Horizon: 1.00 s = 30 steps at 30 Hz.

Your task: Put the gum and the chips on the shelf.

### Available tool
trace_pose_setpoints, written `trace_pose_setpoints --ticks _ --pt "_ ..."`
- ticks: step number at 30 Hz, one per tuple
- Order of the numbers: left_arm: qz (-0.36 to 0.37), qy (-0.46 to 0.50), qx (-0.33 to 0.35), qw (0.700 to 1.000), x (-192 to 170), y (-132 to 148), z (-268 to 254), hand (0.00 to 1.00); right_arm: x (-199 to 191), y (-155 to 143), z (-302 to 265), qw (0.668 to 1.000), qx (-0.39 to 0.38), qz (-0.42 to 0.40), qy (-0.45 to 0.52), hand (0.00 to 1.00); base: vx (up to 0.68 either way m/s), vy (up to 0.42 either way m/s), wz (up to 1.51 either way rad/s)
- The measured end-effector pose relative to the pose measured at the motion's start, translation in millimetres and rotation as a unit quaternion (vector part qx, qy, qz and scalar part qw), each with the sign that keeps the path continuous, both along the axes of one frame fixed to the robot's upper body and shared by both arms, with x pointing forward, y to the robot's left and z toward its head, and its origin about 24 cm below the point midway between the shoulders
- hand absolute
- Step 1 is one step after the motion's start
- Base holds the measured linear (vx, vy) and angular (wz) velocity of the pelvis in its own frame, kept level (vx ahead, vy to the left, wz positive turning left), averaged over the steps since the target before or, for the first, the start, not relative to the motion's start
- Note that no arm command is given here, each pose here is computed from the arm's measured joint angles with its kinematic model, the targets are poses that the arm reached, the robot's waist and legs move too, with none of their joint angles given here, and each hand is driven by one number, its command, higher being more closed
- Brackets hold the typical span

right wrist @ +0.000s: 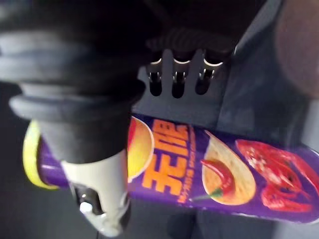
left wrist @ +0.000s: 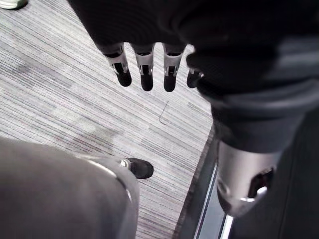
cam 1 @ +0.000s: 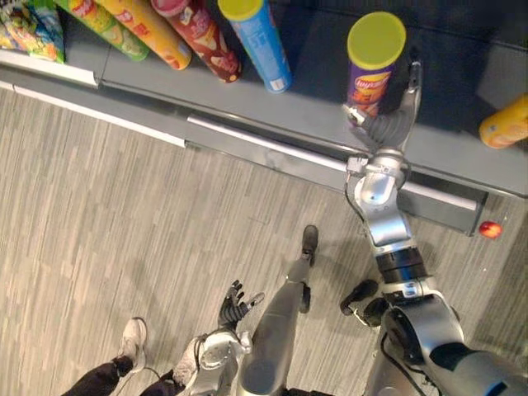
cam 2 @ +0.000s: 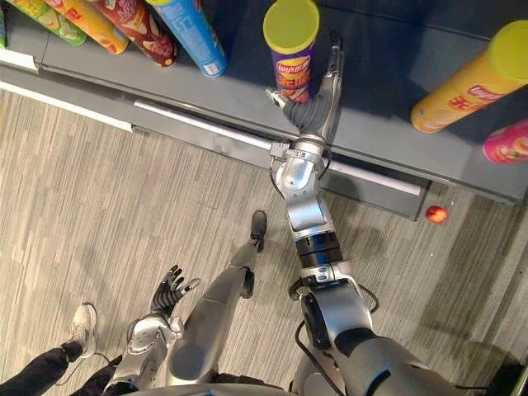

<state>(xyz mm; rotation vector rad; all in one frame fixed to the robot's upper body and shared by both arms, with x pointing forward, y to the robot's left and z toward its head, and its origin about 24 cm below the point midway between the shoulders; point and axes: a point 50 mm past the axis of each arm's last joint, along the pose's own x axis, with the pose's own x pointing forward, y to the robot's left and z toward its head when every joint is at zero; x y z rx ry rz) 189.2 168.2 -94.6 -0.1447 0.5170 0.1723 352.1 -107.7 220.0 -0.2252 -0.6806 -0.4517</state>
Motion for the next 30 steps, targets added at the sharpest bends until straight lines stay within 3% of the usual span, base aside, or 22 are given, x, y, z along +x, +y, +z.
trace_pose_setpoints --ticks 6,17,21,27,30 --pt "0.006 0.026 -0.004 1.0 -6.9 -1.3 -8.8 0.0 1.6 3.8 -21.2 0.999 0.015 0.012 0.039 0.0 -0.02 -0.055 -0.1" --pt "0.014 0.089 0.032 0.995 -20.9 8.7 -26.4 0.0 -26.7 42.7 -100.9 0.982 -0.025 0.11 0.153 0.0 0.02 -0.045 -0.27" --pt "-0.004 0.13 0.062 0.99 -30.8 13.9 -36.7 0.0 -51.4 50.5 -146.1 0.963 -0.024 0.152 0.223 0.0 0.07 -0.031 -0.17" --pt "-0.035 0.173 0.101 0.979 -40.7 19.6 -45.9 0.0 -79.4 37.3 -196.1 0.927 -0.056 0.196 0.314 0.0 0.06 0.019 -0.21" --pt "-0.028 0.2 0.107 0.974 -50.9 24.8 -51.5 0.0 -105.0 32.5 -231.9 0.893 -0.065 0.229 0.383 0.0 0.05 0.04 -0.32"
